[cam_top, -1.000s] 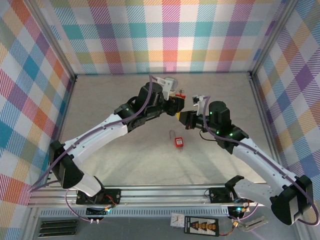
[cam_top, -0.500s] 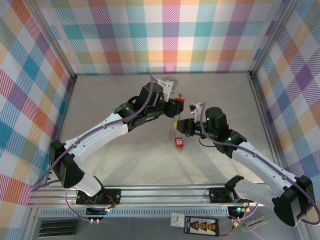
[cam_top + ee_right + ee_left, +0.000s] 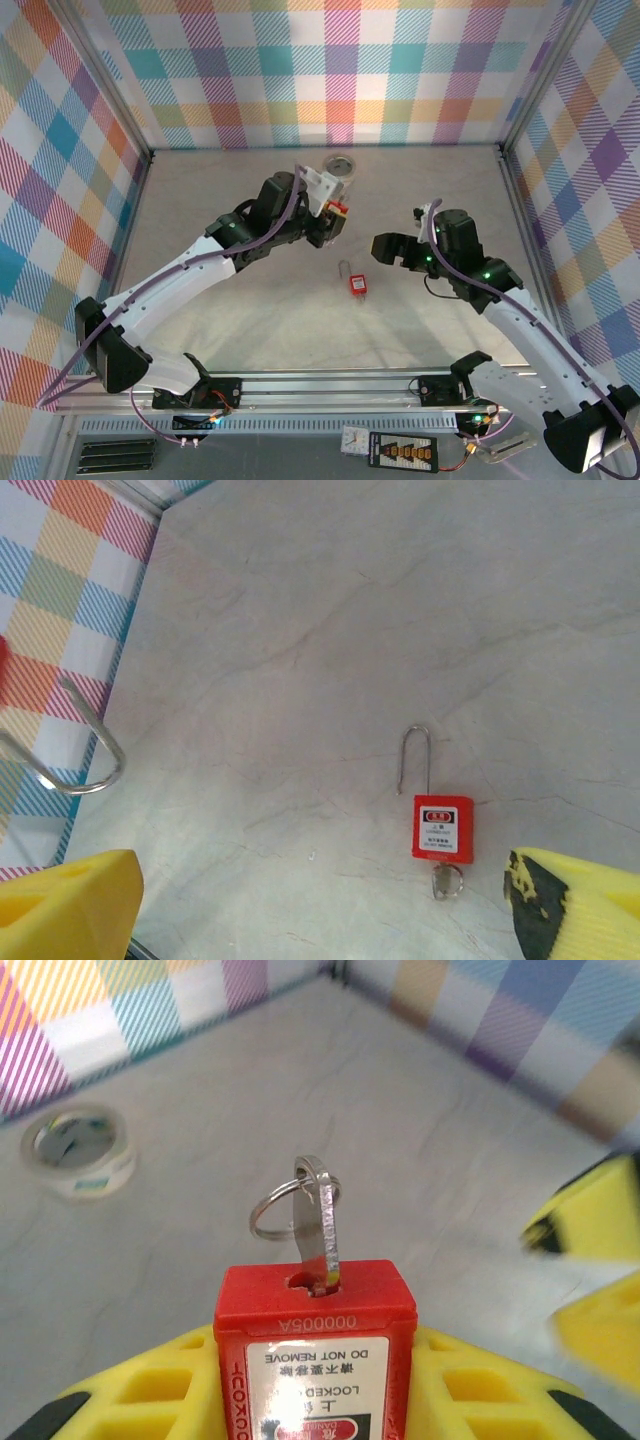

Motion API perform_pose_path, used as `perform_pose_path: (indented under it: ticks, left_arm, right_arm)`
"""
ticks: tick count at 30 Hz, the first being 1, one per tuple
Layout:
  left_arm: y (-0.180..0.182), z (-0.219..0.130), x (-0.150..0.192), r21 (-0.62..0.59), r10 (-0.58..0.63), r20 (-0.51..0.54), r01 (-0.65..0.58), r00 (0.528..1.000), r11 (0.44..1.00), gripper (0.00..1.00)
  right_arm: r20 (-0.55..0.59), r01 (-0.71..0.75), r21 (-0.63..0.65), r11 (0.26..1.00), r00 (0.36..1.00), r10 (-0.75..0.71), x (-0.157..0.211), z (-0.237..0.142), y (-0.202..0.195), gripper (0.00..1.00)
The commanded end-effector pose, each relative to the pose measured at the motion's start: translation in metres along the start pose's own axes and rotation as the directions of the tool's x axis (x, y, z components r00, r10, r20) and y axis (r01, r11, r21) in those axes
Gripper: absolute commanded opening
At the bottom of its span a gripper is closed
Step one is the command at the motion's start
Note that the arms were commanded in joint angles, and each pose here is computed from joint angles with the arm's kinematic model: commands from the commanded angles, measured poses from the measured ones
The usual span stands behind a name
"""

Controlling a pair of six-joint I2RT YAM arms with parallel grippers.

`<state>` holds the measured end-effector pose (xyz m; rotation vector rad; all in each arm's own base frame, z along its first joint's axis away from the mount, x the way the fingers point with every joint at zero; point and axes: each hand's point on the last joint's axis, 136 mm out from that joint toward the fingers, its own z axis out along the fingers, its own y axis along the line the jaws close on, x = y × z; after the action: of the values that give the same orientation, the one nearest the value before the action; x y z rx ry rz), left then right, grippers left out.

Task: Unlock with the key

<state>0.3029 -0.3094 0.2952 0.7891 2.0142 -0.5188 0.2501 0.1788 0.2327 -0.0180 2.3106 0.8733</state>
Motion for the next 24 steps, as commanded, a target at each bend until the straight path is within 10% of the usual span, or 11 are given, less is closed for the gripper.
perform_pose_path:
  ticks: [1,10,24]
  left_arm:
    - [0.015,-0.004,0.045,-0.038,0.143,-0.151,-0.15,0.978,0.988,0.0]
    - [0.004,-0.007,0.132,0.191,0.411,-0.392,-0.364,0.823,0.911,0.0]
    - [-0.014,0.011,0.219,0.492,0.562,-0.56,-0.301,0.609,0.817,0.0]
  right_arm:
    - [-0.007,0.0,0.028,1.0,1.0,0.0,-0.001,-0.007,-0.003,0.94]
    - [-0.057,0.005,0.044,0.999,0.998,-0.002,0.008,0.0,-0.01,0.95]
    - [-0.086,0.024,0.078,0.997,0.996,-0.017,0.018,-0.004,-0.022,0.96]
